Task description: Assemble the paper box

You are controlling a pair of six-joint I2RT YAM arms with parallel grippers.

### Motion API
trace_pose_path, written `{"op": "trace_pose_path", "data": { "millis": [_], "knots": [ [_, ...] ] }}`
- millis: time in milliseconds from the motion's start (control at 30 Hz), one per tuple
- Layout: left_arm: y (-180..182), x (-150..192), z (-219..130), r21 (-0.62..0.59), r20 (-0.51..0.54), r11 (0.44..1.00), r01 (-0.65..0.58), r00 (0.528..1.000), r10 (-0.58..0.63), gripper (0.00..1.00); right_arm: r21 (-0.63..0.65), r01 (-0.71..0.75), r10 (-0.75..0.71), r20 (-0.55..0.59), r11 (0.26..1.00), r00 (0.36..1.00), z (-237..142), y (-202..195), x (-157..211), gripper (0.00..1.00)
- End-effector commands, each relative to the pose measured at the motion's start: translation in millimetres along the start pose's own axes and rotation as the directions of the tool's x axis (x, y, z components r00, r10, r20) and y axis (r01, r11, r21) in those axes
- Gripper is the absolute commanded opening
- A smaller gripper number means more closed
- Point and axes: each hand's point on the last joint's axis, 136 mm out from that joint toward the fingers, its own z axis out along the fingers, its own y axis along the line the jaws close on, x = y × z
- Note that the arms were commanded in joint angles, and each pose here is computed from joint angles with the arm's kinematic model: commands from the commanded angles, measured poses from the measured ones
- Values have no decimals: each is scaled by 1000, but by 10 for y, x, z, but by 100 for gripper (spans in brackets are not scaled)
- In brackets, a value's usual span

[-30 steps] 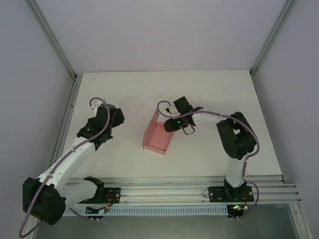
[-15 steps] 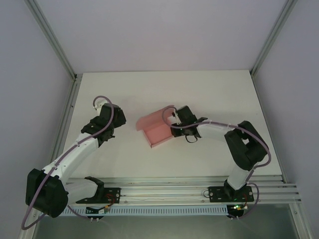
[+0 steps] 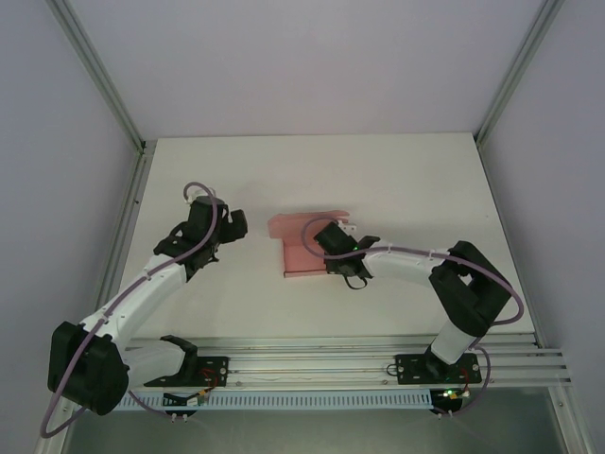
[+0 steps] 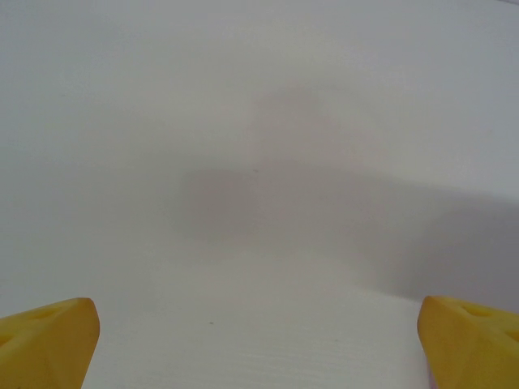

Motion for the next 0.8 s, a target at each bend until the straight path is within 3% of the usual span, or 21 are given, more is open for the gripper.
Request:
{"op": "trace_pose_path", "data": {
  "millis": [0,67,200,367,467,533,600,700,767],
  "knots": [
    [-379,62,-24,233,-5,968,-92,995,96,100,-2,-70,70,41,998,997,-180,-7,-148,32],
    [-527,118,-38,323,12,935,-148,988,153,100,-15,-65,66,54,998,996,-267,-24,-188,44],
    [-721,165,-119,433,92,847,-310,949,300,97,0,18,-18,119,1000,993,-474,-167,-365,55],
    [-979,257,-299,547,241,640,-539,834,496,97,-59,189,-173,209,980,963,-768,-296,-731,78],
    [-1048,249,-281,545,298,564,-620,773,561,96,-171,371,-315,281,913,906,-912,-183,-841,86],
    [-1065,153,-199,522,289,573,-632,763,578,94,-225,499,-422,315,837,850,-965,-115,-837,95],
    [-1092,89,-116,526,246,576,-626,760,601,86,-249,555,-473,323,793,820,-993,-132,-894,94],
    [-1176,204,-52,592,209,488,-641,707,675,78,-343,633,-522,366,694,771,-1021,-66,-958,93],
    [-1191,223,36,601,183,478,-641,692,699,74,-377,674,-552,389,635,738,-996,-29,-1014,89]
  ]
}}
